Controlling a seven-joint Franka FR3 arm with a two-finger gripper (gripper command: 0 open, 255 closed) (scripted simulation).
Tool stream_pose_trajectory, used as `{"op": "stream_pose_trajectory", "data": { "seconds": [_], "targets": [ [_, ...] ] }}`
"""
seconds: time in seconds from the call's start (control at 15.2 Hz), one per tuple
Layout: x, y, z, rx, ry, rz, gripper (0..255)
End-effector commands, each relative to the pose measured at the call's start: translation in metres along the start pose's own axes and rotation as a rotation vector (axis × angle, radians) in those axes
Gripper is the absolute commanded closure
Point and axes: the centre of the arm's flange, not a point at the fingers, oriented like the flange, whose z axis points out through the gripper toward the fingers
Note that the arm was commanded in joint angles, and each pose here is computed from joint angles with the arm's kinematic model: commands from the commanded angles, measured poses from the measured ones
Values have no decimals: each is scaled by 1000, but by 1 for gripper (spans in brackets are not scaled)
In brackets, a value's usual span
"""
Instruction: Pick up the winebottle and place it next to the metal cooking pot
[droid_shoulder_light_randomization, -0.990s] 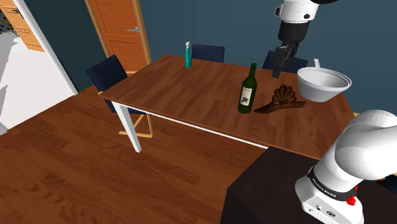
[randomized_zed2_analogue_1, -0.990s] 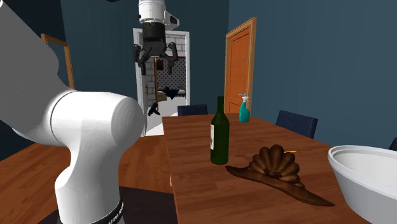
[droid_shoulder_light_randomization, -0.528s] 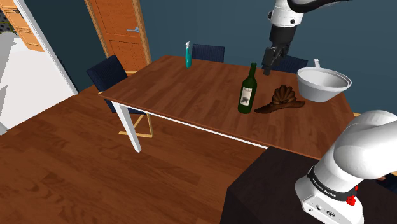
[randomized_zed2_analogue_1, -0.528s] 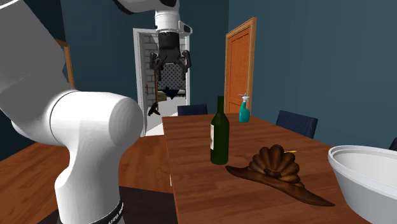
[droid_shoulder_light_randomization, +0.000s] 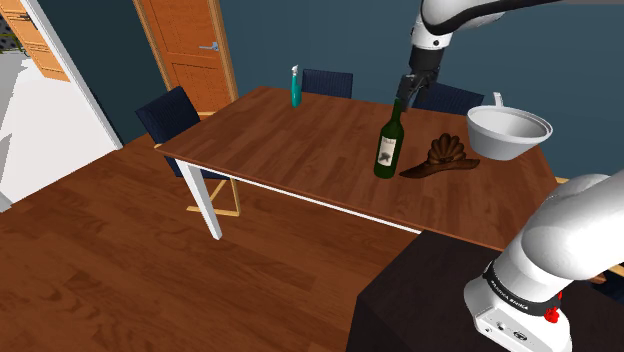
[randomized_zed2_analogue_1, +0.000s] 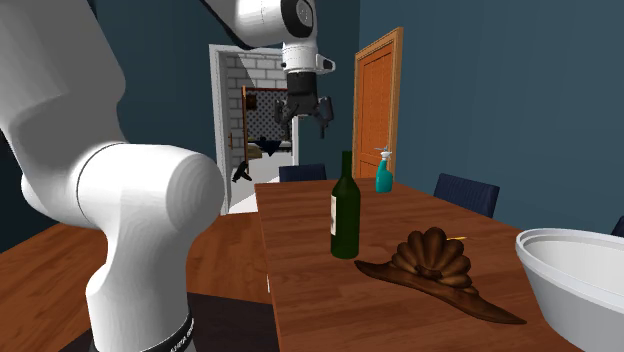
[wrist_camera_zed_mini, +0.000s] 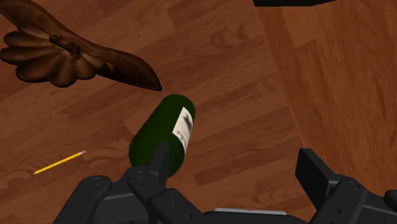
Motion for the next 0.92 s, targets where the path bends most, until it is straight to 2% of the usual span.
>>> {"op": "stream_pose_trajectory", "data": {
  "seconds": [0.0, 0.53, 0.86],
  "targets": [
    [15, 20, 8, -2, 13, 22, 0],
    [78, 91, 40, -8, 57, 105, 0],
    [82, 95, 62, -8, 59, 109, 0]
  ]
}}
